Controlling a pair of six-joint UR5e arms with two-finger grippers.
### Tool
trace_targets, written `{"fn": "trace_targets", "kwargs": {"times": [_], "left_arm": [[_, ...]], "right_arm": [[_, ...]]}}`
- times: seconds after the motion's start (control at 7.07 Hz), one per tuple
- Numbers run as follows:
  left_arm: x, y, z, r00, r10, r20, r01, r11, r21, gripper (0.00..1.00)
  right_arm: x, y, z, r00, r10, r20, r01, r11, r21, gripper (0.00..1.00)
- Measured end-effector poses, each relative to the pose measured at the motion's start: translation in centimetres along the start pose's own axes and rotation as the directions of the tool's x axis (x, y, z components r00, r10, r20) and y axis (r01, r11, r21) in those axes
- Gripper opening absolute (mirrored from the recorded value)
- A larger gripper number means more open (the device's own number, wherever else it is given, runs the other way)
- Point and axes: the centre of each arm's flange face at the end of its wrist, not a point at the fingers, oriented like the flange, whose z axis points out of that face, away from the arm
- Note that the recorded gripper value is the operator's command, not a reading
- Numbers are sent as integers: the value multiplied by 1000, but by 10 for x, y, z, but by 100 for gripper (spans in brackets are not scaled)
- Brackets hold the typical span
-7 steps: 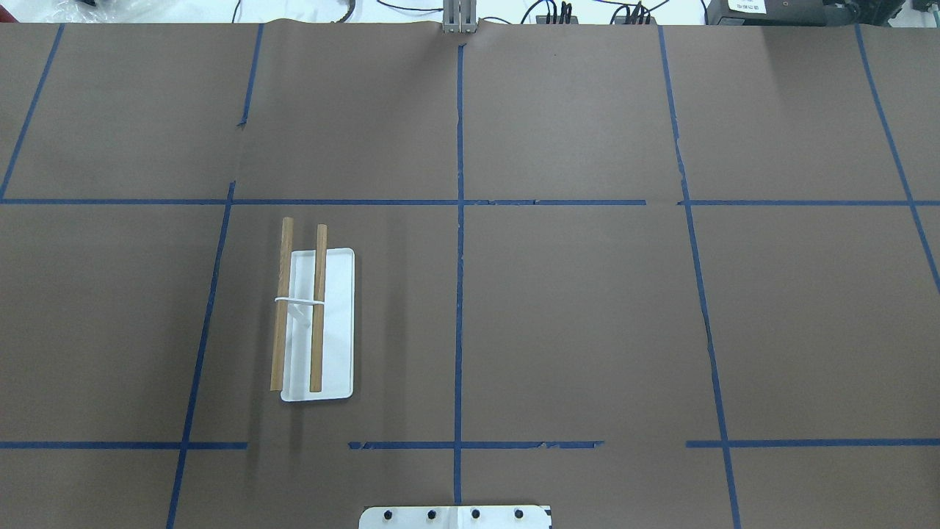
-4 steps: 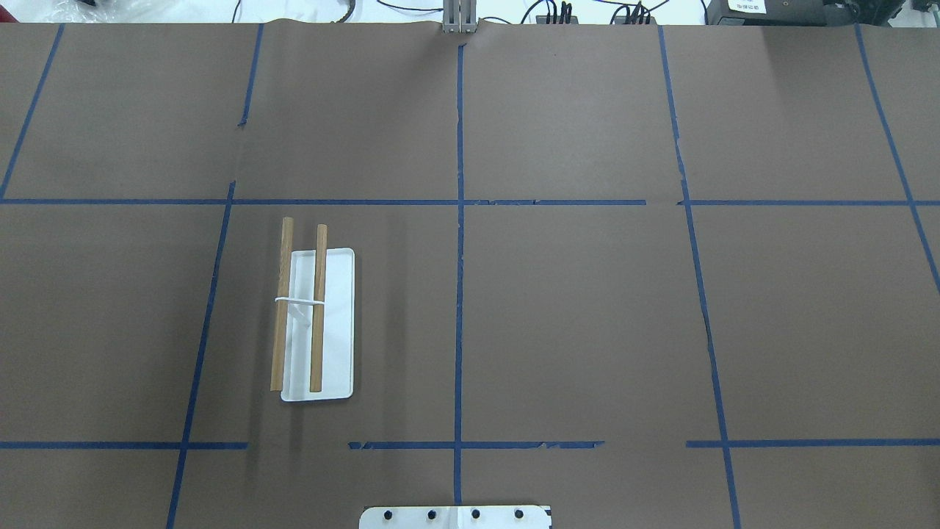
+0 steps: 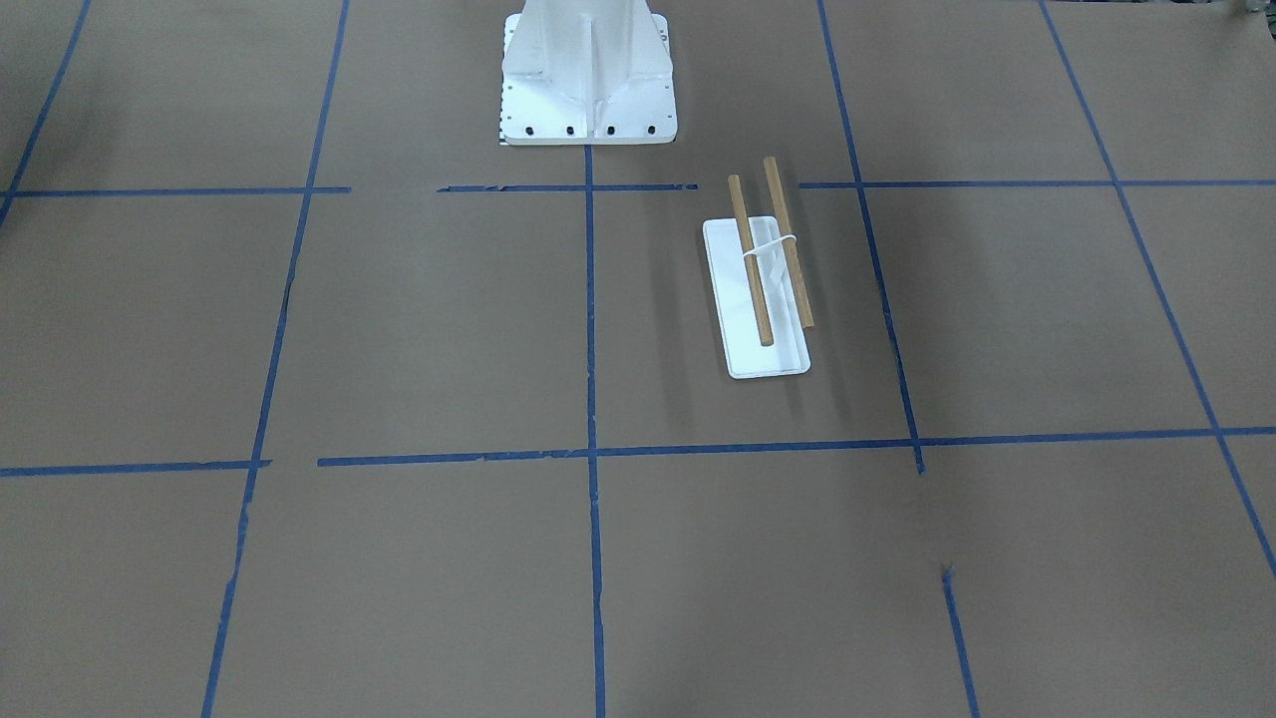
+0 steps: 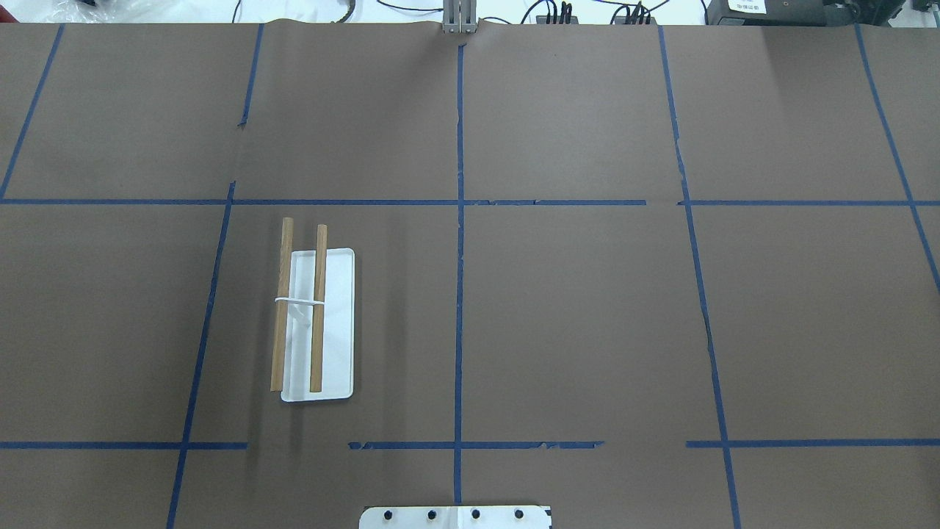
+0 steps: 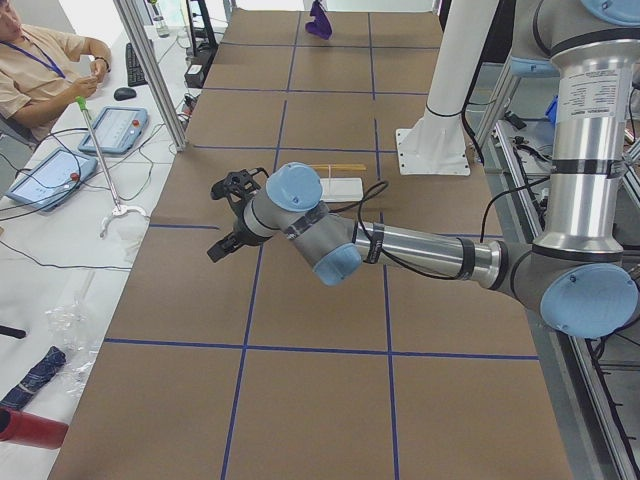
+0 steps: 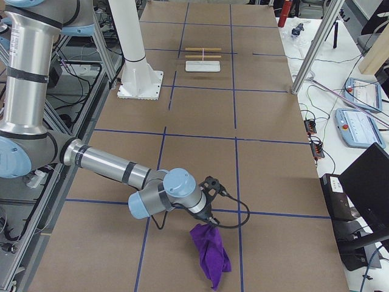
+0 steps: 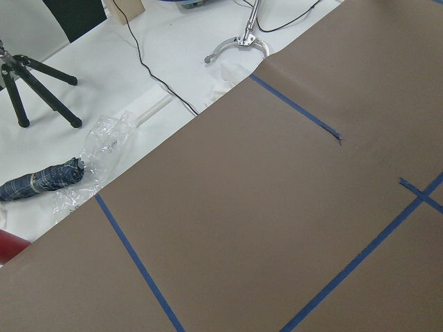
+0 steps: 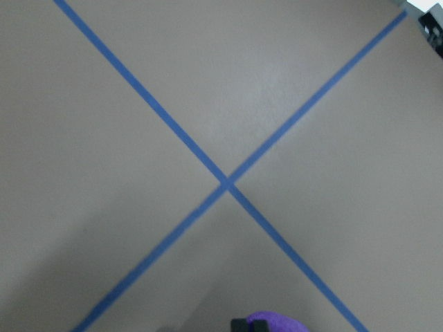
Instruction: Hang towel on rack
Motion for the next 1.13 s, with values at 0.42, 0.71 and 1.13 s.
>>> {"fn": "trace_targets", "kwargs": {"times": [0.42,0.71,1.13], "left_arm": [[13,-31,19,987,-155,-29,155,988,-12,100],[35,-80,33,948,-312,-57,310,950,-47,100],[138,-191,70,787,-603,-130,587,797,-141,76]], "right_arm": [[-62,-150,-17,994,49,100,-59,994,97,0],[-132,-261,-15,968,102,227,-139,978,153,0],[-252,-390,-6,887,148,438,-239,958,161,0]]}}
